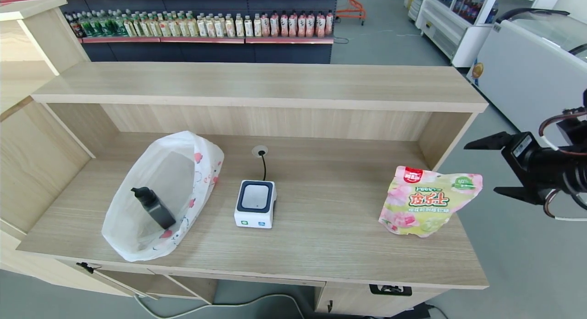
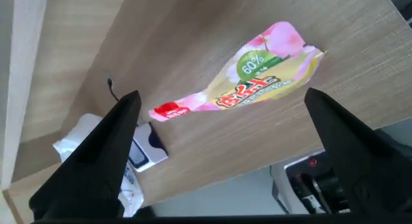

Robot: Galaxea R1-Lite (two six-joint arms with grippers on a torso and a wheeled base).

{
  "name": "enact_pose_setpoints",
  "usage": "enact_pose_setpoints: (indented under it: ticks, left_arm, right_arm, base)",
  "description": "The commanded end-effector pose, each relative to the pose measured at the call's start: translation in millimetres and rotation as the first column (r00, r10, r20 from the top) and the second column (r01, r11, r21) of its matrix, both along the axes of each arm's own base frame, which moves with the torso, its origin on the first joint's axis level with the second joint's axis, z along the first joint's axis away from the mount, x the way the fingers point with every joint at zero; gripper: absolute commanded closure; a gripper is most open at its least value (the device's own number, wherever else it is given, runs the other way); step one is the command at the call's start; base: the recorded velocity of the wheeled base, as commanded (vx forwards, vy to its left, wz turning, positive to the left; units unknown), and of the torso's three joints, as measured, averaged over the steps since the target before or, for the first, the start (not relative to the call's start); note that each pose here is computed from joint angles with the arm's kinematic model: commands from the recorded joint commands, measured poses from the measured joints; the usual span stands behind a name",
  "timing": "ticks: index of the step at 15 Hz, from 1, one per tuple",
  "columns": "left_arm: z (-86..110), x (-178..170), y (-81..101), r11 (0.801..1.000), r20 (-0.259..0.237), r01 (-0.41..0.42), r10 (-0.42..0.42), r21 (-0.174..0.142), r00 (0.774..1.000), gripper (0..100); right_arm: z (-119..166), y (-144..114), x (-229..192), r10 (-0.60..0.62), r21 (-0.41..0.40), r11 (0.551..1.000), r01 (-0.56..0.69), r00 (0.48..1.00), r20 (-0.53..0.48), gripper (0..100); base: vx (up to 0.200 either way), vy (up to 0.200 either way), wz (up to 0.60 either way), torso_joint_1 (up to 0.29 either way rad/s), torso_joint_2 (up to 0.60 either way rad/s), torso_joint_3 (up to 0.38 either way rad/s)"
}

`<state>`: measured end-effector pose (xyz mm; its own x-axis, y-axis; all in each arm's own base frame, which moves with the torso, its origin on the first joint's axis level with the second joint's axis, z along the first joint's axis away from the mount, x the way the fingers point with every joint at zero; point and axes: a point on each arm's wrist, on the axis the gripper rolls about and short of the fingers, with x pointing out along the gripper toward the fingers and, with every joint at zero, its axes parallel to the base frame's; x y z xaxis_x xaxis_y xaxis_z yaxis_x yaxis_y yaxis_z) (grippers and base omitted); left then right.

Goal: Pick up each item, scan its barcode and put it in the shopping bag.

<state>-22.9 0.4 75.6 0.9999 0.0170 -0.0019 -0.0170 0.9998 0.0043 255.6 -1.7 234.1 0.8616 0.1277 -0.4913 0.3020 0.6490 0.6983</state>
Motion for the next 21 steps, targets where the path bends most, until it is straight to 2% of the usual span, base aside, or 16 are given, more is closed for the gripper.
enact_pose_setpoints:
  ticks: [1,6,10,16,19,20,21]
  left_arm:
    - [0.0,0.0,0.0,1.0,0.0,-0.001,0.001,0.0,1.0,0]
    - [0.0,0.0,0.0,1.0,0.0,-0.001,0.001,0.0,1.0,0]
    - [0.0,0.0,0.0,1.0,0.0,-0.001,0.001,0.0,1.0,0]
    - [0.0,0.0,0.0,1.0,0.0,-0.001,0.001,0.0,1.0,0]
    - [0.0,0.0,0.0,1.0,0.0,-0.001,0.001,0.0,1.0,0]
    - [0.0,0.0,0.0,1.0,0.0,-0.001,0.001,0.0,1.0,0]
    - [0.0,0.0,0.0,1.0,0.0,-0.001,0.001,0.0,1.0,0]
  right_arm:
    - [-10.7,3.0,24.2,-0.056,0.028,0.998,0.059,0.994,-0.09,0]
    - [-34.6,29.4,47.9,-0.033,0.112,0.992,0.055,0.982,-0.183,0]
    - [-64.9,50.0,65.1,-0.046,0.088,0.994,0.071,0.964,-0.262,0]
    - [-107.5,76.7,96.6,-0.033,0.042,0.998,0.045,0.966,-0.257,0]
    - [-117.5,84.8,101.0,-0.045,0.012,0.999,0.05,0.965,-0.26,0]
    - [-117.9,85.9,101.2,-0.043,0.009,0.999,0.047,0.966,-0.255,100]
    - [-119.0,86.0,101.5,-0.036,-0.002,0.999,0.036,0.966,-0.256,100]
  base:
    - [0.0,0.0,0.0,0.0,0.0,0.0]
    - [0.0,0.0,0.0,0.0,0.0,0.0]
    - [0.0,0.0,0.0,0.0,0.0,0.0]
    - [0.0,0.0,0.0,0.0,0.0,0.0]
    - [0.0,0.0,0.0,0.0,0.0,0.0]
    - [0.0,0.0,0.0,0.0,0.0,0.0]
    - [0.0,0.0,0.0,0.0,0.0,0.0]
